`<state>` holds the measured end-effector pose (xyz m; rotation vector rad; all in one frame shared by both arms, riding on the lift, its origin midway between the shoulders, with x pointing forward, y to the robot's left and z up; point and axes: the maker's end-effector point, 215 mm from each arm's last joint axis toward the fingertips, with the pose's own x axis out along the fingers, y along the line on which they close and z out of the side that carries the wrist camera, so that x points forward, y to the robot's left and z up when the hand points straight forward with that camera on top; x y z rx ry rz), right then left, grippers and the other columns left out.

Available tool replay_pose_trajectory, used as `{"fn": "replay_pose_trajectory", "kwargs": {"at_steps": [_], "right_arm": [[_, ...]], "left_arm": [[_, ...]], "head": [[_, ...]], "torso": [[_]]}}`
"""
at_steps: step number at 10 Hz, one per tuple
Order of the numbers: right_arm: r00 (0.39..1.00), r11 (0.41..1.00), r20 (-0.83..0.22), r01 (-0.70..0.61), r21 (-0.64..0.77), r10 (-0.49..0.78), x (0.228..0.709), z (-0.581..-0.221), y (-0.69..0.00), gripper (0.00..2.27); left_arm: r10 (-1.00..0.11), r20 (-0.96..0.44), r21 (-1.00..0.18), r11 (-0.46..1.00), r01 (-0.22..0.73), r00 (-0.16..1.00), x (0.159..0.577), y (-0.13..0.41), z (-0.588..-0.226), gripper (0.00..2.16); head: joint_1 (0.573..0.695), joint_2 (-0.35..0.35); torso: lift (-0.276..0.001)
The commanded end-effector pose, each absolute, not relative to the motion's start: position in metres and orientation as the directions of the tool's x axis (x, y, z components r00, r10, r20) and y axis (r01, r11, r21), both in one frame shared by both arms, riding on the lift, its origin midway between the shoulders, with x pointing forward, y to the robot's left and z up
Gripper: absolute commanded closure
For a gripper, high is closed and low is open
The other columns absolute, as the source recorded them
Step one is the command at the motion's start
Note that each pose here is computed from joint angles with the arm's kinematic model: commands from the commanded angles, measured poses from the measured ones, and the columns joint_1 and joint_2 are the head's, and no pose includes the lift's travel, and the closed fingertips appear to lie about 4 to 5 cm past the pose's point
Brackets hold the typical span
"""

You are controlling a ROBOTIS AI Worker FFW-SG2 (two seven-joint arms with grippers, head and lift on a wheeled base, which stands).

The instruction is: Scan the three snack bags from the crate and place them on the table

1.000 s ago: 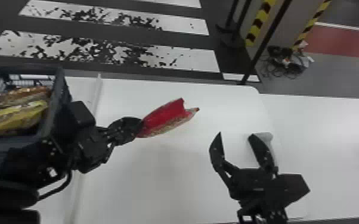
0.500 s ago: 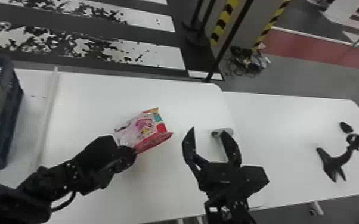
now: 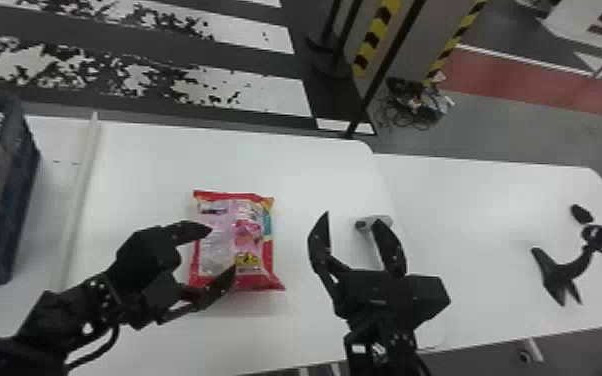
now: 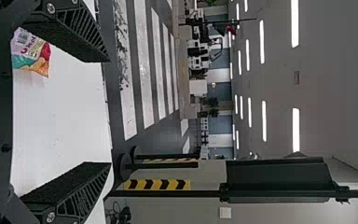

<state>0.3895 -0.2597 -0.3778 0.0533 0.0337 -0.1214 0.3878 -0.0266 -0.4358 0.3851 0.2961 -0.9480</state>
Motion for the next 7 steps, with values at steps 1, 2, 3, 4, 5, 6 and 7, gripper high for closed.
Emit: {"fn": "replay_pose_trajectory", "kwargs": {"at_steps": [1,2,3,4,5,6,7], "right_arm": [[0.992,0.991,-0.038,0.122,0.051,-0.120,0.390,-0.379,-0.260,0.10],[0.992,0.991,-0.039,0.120,0.050,-0.119,0.391,-0.380,-0.259,0.10],[0.992,0.992,-0.046,0.119,0.050,-0.116,0.391,-0.383,-0.258,0.10],[0.993,0.992,-0.045,0.114,0.051,-0.112,0.391,-0.383,-0.256,0.10],[0.993,0.993,-0.044,0.110,0.053,-0.108,0.391,-0.383,-0.253,0.10],[0.993,0.993,-0.051,0.106,0.054,-0.103,0.391,-0.386,-0.250,0.10],[0.994,0.994,-0.055,0.095,0.055,-0.092,0.391,-0.389,-0.244,0.10]], "left_arm": [[-0.736,-0.301,0.135,0.597,0.791,0.607,0.393,-0.004,-0.406,0.03],[-0.716,-0.245,0.127,0.645,0.754,0.654,0.399,0.018,-0.390,0.03],[-0.675,-0.169,0.150,0.702,0.696,0.718,0.405,0.044,-0.371,0.03],[-0.617,-0.114,0.115,0.771,0.627,0.779,0.414,0.079,-0.360,0.03],[-0.547,-0.080,0.125,0.824,0.553,0.833,0.419,0.109,-0.353,0.03],[-0.454,-0.081,0.127,0.878,0.461,0.887,0.424,0.143,-0.355,0.03],[-0.367,-0.075,0.116,0.920,0.374,0.927,0.427,0.172,-0.356,0.03]], "head": [[0.695,-0.350],[0.695,-0.350],[0.695,-0.350],[0.695,-0.332],[0.695,-0.291],[0.695,-0.232],[0.695,-0.176]], "torso": [[-0.062],[-0.062],[-0.062],[-0.062],[-0.062],[-0.062],[-0.062]]}}
